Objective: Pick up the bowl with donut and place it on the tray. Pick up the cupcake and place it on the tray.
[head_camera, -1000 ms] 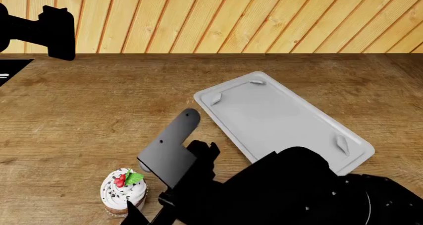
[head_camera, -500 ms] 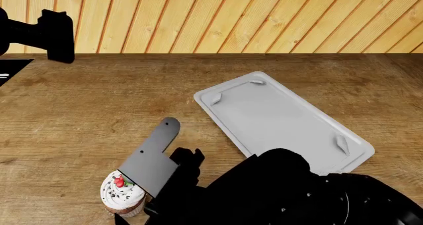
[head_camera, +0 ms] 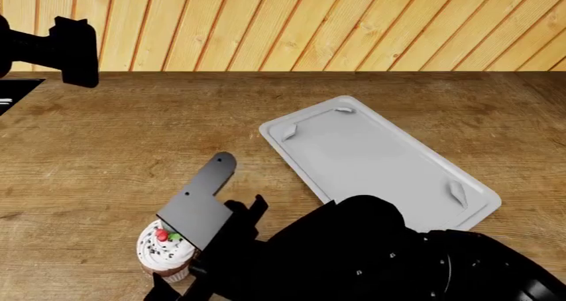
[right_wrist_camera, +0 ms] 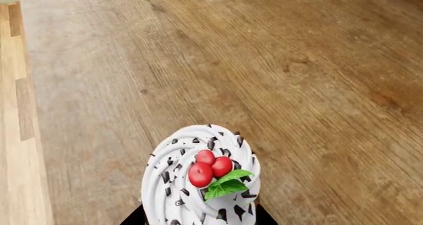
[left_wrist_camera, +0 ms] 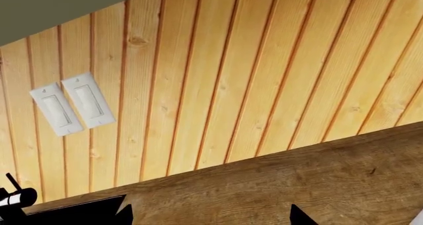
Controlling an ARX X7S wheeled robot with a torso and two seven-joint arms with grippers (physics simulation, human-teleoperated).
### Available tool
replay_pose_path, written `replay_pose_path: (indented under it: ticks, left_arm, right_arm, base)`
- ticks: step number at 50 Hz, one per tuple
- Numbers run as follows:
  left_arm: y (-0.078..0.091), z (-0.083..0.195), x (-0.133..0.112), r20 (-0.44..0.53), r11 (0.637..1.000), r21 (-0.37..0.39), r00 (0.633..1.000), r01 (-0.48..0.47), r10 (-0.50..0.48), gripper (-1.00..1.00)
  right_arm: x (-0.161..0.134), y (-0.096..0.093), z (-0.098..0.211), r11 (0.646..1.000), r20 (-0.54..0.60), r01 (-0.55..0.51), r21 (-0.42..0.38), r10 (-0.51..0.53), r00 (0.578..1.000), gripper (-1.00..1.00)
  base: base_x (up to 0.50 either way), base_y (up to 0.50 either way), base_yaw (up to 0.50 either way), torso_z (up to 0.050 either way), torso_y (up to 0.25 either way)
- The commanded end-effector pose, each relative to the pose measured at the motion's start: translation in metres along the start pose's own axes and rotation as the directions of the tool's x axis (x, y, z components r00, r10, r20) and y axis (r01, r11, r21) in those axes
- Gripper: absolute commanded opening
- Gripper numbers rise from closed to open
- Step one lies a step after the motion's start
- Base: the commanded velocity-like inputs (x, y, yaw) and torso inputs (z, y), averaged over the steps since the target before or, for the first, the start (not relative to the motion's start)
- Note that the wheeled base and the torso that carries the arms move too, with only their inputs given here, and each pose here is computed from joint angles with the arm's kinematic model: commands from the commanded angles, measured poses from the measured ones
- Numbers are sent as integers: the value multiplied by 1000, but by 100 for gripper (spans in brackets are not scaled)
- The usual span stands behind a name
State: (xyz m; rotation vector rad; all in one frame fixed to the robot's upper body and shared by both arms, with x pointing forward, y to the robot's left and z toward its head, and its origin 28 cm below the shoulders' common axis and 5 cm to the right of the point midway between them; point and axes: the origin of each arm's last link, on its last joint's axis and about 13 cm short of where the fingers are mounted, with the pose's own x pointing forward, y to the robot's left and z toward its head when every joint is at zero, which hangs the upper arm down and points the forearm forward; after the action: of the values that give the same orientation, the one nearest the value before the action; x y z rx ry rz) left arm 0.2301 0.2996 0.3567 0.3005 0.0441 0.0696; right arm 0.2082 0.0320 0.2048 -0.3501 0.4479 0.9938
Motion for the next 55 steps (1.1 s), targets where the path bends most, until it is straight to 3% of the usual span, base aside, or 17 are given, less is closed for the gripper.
replay_pose_path:
  ticks: [1, 7, 18, 30, 37, 55]
  left_arm:
    - [1, 1, -2, 3, 1000, -5, 1000, -5, 5, 100]
    - [2, 0, -3, 2, 1000, -5, 1000, -9, 9, 100]
    - [3, 0, -5, 1, 1000, -8, 1000, -13, 13, 100]
    - [4, 1, -6, 8, 1000, -14, 1000, -22, 22, 100]
    - [2, 0, -4, 4, 1000, -16, 1000, -22, 22, 100]
    - [0, -2, 0, -5, 1000, -9, 1000, -13, 13, 100]
  right_arm:
    - [-4, 1, 3, 999, 17, 16, -37, -15, 1000, -100]
    - [-17, -4, 4, 996, 29, 80, -38, -79, 996, -100]
    - [-58, -36, 28, 961, 94, 274, 28, -276, 957, -100]
    - [-83, -75, 26, 887, 43, 438, 146, -448, 893, -100]
    - [-95, -77, 20, 858, -3, 484, 171, -491, 871, -100]
    - [-103, -115, 29, 749, -58, 604, 273, -614, 787, -100]
  base:
    - [0, 0, 0, 0, 0]
    - [0, 0, 0, 0, 0]
    - [0, 0, 0, 0, 0]
    - [0, 0, 0, 0, 0]
    - [0, 0, 0, 0, 0]
    - [0, 0, 0, 0, 0]
